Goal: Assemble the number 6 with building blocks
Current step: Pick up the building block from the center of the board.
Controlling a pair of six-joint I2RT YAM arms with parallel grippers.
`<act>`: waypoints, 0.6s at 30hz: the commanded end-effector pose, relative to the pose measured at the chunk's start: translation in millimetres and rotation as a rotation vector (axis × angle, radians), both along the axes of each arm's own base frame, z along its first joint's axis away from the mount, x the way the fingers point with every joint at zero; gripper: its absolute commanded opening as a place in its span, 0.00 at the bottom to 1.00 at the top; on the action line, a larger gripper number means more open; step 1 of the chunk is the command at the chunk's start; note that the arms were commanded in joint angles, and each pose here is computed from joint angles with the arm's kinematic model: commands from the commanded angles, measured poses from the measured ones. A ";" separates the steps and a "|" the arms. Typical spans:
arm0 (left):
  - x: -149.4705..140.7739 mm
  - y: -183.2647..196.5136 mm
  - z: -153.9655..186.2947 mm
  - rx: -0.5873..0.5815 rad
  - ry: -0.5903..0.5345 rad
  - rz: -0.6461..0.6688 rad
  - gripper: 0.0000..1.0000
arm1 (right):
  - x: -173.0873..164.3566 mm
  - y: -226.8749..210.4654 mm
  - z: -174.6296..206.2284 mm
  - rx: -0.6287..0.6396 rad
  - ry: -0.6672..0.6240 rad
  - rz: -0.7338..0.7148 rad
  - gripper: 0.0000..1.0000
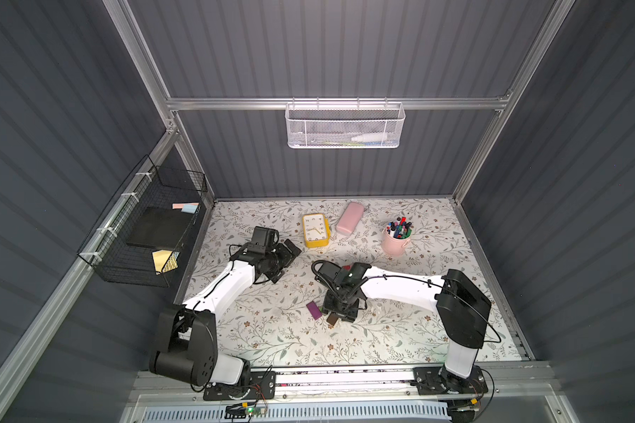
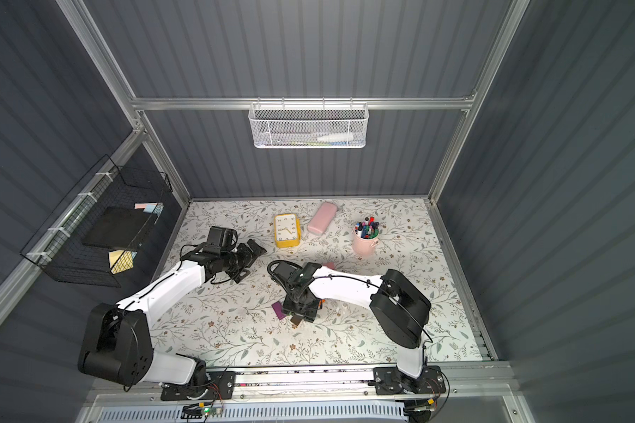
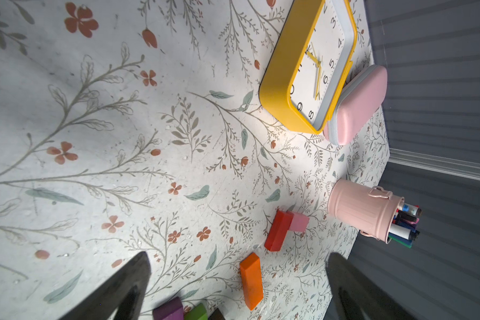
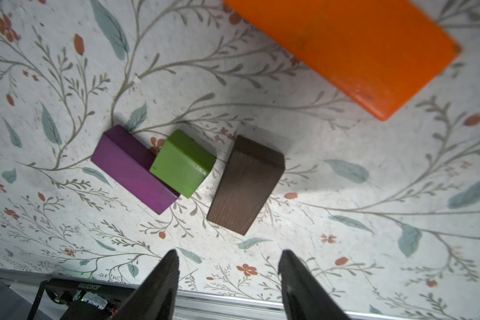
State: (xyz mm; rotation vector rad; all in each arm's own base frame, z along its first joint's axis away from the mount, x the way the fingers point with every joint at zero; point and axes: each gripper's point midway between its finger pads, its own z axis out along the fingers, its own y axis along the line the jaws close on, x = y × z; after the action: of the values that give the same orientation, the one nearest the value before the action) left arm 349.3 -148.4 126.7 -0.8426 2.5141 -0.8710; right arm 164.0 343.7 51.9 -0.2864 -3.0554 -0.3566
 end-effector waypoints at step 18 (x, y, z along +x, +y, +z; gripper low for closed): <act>-2.8 -10.2 20.5 -0.025 -0.046 -0.083 0.99 | 7.6 -7.2 -27.0 -0.100 -0.026 -0.078 0.58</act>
State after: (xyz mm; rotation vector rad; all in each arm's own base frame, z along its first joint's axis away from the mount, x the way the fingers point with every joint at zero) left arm 344.7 -154.6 127.9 -0.7897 2.5422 -0.9092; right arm 168.6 338.3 29.0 -0.3767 -3.0816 -0.2624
